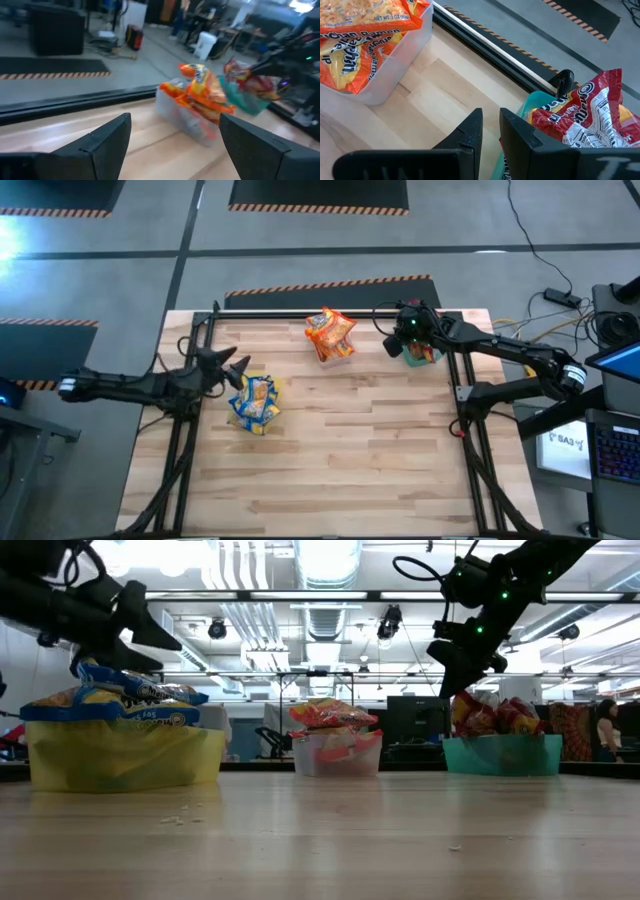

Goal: Sort Maruchan noodles
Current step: Return to Home Position

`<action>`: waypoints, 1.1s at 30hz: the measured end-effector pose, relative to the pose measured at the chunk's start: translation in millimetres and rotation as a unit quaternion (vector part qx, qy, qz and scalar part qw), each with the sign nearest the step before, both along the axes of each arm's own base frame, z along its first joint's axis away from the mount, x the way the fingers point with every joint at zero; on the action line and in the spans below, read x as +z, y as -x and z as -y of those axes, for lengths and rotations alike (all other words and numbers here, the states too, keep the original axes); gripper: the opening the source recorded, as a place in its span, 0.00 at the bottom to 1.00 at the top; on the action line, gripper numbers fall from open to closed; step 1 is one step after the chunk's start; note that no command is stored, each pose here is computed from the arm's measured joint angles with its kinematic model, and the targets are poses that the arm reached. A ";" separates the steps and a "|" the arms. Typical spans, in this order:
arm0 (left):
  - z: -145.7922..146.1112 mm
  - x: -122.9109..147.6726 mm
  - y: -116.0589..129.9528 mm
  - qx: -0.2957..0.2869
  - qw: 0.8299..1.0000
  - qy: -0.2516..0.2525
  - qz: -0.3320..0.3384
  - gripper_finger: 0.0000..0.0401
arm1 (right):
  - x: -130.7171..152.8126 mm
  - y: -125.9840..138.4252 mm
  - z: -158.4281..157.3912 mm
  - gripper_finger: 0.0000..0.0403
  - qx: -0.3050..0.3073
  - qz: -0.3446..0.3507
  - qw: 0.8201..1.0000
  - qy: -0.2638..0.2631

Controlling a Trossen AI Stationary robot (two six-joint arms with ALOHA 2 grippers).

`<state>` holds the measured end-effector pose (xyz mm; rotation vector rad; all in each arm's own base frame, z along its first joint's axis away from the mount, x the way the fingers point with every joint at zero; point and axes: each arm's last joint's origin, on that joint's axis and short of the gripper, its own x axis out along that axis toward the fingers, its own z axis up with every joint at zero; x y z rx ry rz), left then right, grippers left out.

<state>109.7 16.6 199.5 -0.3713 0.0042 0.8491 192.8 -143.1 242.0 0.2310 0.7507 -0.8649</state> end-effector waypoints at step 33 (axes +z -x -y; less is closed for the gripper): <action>-0.3 -31.9 1.7 -0.019 0.998 -0.065 0.013 0.71 | 0.0 -0.1 -0.1 0.14 0.000 0.000 1.000 0.000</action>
